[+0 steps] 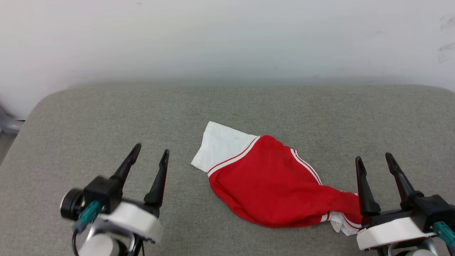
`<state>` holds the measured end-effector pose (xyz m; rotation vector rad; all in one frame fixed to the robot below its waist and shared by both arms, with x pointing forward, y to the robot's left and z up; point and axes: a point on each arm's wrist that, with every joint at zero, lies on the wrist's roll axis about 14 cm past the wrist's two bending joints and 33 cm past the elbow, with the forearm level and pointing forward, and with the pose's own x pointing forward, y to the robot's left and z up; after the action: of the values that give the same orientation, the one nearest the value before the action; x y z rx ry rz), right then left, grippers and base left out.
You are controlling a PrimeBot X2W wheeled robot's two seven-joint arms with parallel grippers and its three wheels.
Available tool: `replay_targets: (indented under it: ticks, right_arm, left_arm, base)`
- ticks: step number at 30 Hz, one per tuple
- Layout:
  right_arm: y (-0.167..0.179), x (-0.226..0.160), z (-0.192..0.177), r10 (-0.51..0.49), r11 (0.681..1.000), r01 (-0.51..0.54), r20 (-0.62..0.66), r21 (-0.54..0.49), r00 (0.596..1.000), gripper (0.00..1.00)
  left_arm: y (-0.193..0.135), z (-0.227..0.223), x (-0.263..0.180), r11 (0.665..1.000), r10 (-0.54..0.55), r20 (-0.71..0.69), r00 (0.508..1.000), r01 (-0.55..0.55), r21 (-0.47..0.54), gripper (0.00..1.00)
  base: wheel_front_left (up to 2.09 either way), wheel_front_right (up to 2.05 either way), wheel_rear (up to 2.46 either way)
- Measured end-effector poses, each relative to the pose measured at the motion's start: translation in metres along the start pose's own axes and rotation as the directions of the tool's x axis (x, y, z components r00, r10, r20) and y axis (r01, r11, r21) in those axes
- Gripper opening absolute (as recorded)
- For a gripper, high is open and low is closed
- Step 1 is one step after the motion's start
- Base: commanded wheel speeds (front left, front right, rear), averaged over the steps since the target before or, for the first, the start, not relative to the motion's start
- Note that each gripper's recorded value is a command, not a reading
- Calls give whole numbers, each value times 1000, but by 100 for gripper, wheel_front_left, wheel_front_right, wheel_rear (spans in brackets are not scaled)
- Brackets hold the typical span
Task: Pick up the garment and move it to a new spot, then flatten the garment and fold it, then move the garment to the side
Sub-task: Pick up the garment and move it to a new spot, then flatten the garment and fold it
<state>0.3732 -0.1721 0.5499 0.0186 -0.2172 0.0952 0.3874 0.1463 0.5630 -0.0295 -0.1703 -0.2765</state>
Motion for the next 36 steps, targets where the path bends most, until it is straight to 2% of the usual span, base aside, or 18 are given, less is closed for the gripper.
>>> replay_targets:
  ticks: [7, 17, 21, 26, 30, 34, 36]
  right_arm:
    - [6, -3, -2, 14, 1000, -14, -6, 12, 1000, 100]
    - [6, -7, -3, 13, 1000, -12, -11, 14, 1000, 100]
    - [1, -10, -4, -2, 1000, 2, -18, 6, 1000, 100]
    - [-8, -9, -11, -26, 1000, 26, -38, -6, 999, 100]
    - [-15, -4, -19, -44, 999, 44, -59, -13, 997, 100]
    - [-22, 4, -28, -62, 998, 61, -78, -17, 995, 100]
    - [-29, 6, -32, -82, 997, 80, -87, -16, 993, 100]
  left_arm:
    - [-7, -8, -31, 997, 49, 8, 999, -48, -55, 100]
    - [-16, -10, -29, 998, 26, 27, 999, -24, -65, 100]
    - [-21, -16, -22, 998, -19, 14, 1000, 20, -59, 100]
    - [-32, -25, 11, 990, -141, -47, 989, 140, -11, 100]
    - [-40, -32, 55, 967, -238, -173, 956, 250, 50, 100]
    - [-54, -42, 93, 933, -329, -316, 890, 358, 36, 100]
    - [-52, -56, 106, 915, -345, -417, 841, 401, 50, 100]
  base:
    - [0, 0, 0]
    - [0, 0, 0]
    - [0, 0, 0]
    - [0, 0, 0]
    - [0, 0, 0]
    - [0, 0, 0]
    - [0, 0, 0]
